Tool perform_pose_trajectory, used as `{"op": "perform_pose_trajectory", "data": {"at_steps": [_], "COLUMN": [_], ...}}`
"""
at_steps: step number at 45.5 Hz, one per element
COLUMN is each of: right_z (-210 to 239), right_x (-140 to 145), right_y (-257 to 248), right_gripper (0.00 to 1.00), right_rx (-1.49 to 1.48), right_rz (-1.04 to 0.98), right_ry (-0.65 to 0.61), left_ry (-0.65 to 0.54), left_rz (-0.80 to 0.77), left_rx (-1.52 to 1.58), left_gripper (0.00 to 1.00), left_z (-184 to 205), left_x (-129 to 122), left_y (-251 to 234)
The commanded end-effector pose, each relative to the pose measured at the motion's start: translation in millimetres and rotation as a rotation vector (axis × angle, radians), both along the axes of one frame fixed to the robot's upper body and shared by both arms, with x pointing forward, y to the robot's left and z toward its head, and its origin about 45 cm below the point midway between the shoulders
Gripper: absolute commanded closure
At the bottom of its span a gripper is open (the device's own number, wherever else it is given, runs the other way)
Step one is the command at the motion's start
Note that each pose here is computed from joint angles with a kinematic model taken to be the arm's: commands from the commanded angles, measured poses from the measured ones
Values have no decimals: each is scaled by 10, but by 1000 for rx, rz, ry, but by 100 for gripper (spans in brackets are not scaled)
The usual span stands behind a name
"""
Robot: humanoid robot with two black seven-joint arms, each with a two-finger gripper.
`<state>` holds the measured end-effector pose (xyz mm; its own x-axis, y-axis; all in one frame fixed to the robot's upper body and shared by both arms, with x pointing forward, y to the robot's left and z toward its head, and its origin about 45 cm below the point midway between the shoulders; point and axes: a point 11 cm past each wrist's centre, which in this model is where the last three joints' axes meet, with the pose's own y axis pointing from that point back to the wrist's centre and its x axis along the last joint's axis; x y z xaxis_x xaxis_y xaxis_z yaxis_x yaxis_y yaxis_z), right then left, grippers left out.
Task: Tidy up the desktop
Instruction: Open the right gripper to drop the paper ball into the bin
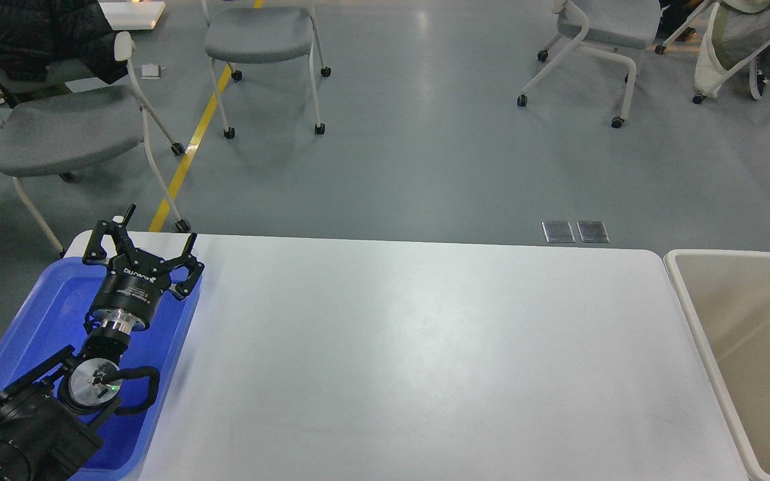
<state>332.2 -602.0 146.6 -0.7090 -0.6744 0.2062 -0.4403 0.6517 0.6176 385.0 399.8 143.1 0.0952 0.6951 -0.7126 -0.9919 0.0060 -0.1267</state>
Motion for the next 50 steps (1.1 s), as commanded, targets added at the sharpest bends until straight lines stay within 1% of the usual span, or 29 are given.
{"op": "perform_pose_trajectory", "data": {"at_steps": [1, 12, 29, 32, 34, 35, 36, 38, 39, 41, 43, 44, 45, 46, 50], "right_z": [-377, -522, -545, -544, -544, -544, -543, -535, -535, -535, -523, -524, -518, -507, -498], "right_x": [-147, -163, -137, -138, -138, -137, -137, -129, -128, -125, -122, -120, -122, -116, -105], "right_y": [213, 345, 394, 392, 392, 393, 391, 391, 391, 394, 383, 387, 378, 371, 372], "right_gripper": [100, 100, 99, 90, 80, 76, 69, 46, 39, 34, 25, 17, 7, 0, 0], "right_rx": [126, 163, 176, 174, 174, 175, 173, 171, 171, 170, 167, 168, 164, 162, 154], "right_rz": [-91, -81, -69, -71, -71, -69, -70, -69, -69, -68, -69, -68, -67, -67, -55], "right_ry": [4, 14, 10, 9, 9, 9, 8, 5, 5, 4, 1, 1, 1, -2, 2], "left_ry": [0, 0, 1, 1, 1, 1, 2, 0, 1, 1, 1, 1, 2, 1, 2], "left_rz": [0, 0, -1, -1, -1, -1, 0, 0, -1, -1, -1, -1, 0, 0, 0], "left_rx": [0, 0, 1, 1, 1, 1, 1, 0, 1, 1, 1, 1, 1, -1, 1], "left_gripper": [0, 0, 0, 0, 0, 0, 0, 0, 0, 0, 0, 0, 0, 0, 0], "left_z": [1, 0, -2, -2, -2, -2, -4, 0, -2, -2, -2, -2, -4, -2, -3], "left_x": [1, 1, 0, 0, 0, 0, -2, 1, 0, 0, 0, 0, -2, 0, 0], "left_y": [0, 0, -2, -2, -2, -2, 2, 0, -2, -2, -2, -2, 2, -1, -1]}}
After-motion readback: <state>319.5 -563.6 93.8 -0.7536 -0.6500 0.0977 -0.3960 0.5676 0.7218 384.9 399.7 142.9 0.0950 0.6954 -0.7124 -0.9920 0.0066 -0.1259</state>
